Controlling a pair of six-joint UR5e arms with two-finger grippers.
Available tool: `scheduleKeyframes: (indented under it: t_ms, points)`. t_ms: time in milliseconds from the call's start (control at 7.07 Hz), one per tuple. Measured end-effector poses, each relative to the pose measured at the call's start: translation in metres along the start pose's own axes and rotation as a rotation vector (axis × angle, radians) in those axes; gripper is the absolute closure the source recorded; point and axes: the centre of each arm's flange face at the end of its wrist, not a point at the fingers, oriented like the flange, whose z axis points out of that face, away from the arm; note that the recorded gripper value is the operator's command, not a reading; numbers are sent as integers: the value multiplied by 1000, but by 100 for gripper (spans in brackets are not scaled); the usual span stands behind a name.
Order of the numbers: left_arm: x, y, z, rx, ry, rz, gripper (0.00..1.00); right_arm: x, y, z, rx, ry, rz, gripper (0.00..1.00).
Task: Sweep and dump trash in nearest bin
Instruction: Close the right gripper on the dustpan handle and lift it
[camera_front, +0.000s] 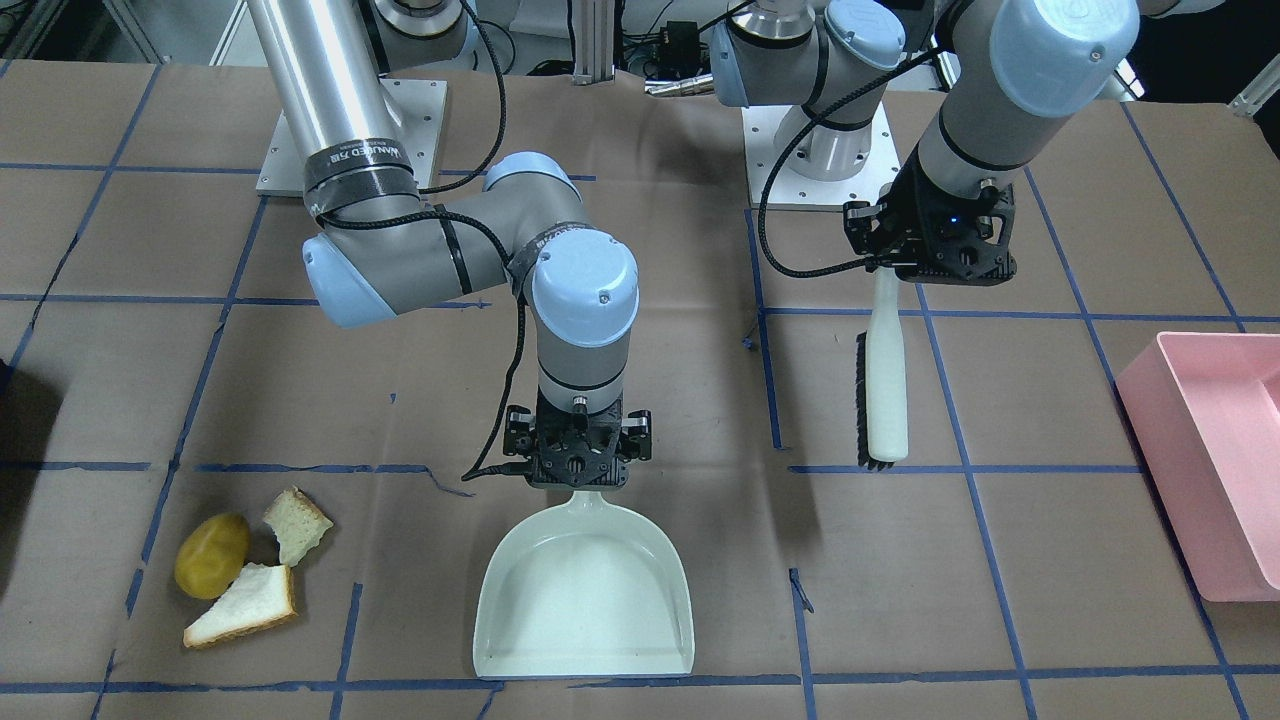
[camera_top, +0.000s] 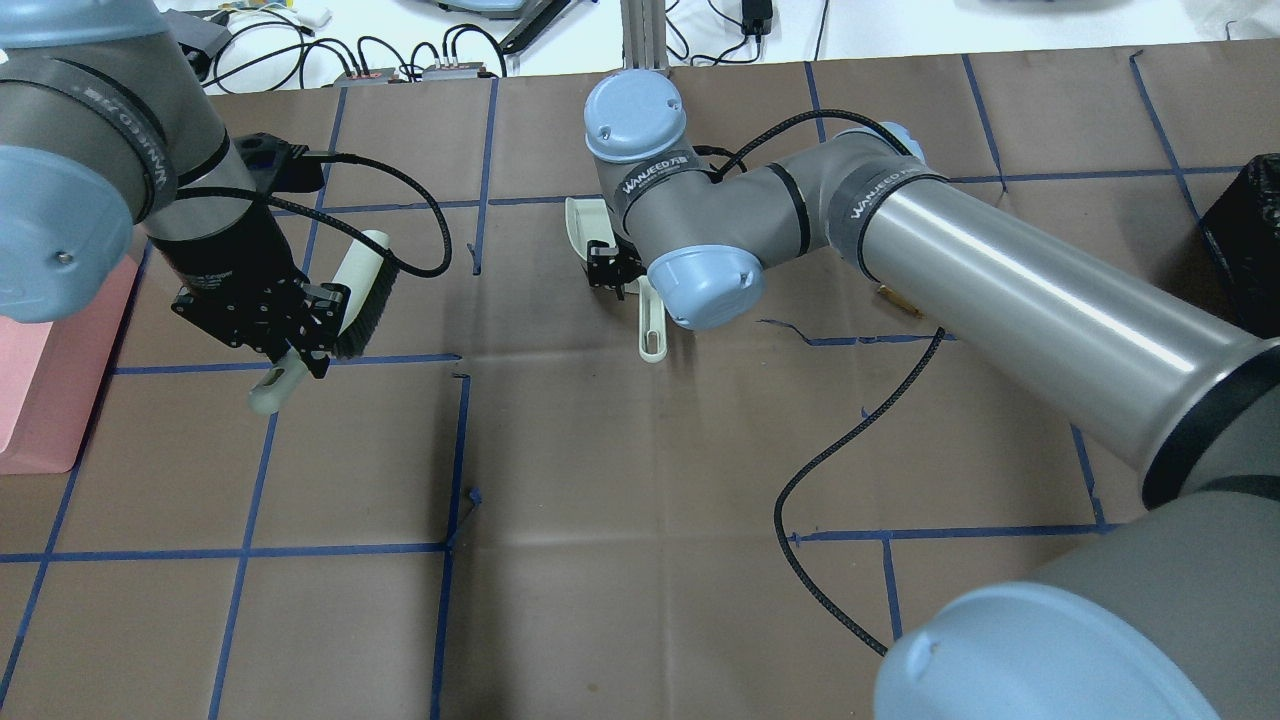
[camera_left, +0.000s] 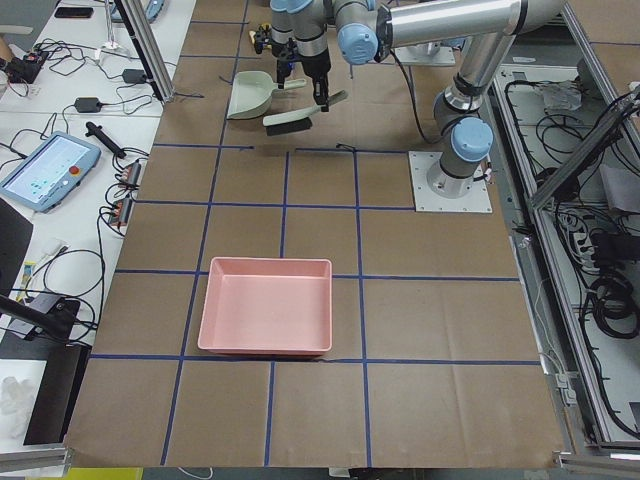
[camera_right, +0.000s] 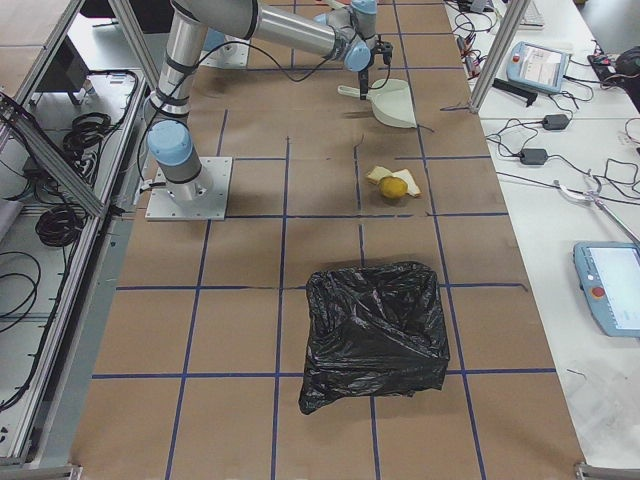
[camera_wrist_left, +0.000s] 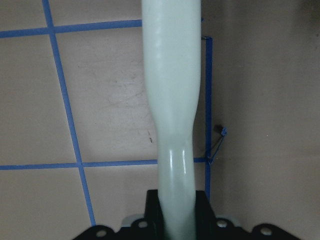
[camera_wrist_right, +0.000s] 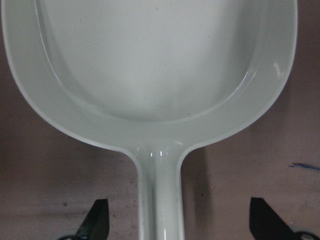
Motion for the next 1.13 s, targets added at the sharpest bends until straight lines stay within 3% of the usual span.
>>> scheduleKeyframes:
  t_ms: [425,566,849,1132]
  points:
    - [0,0,1,-4,-2,2,100,-3,0,10,-7,-4,40,0]
    - [0,0,1,-6,-2,2,100,-4,0,13,-11,-5,49,9]
    - [0,0,1,-7,-1,3,100,-4,1,14,-15,-6,50,39]
    - [0,0,1,-7,-1,3,100,-5,1,13,-16,-7,46,59]
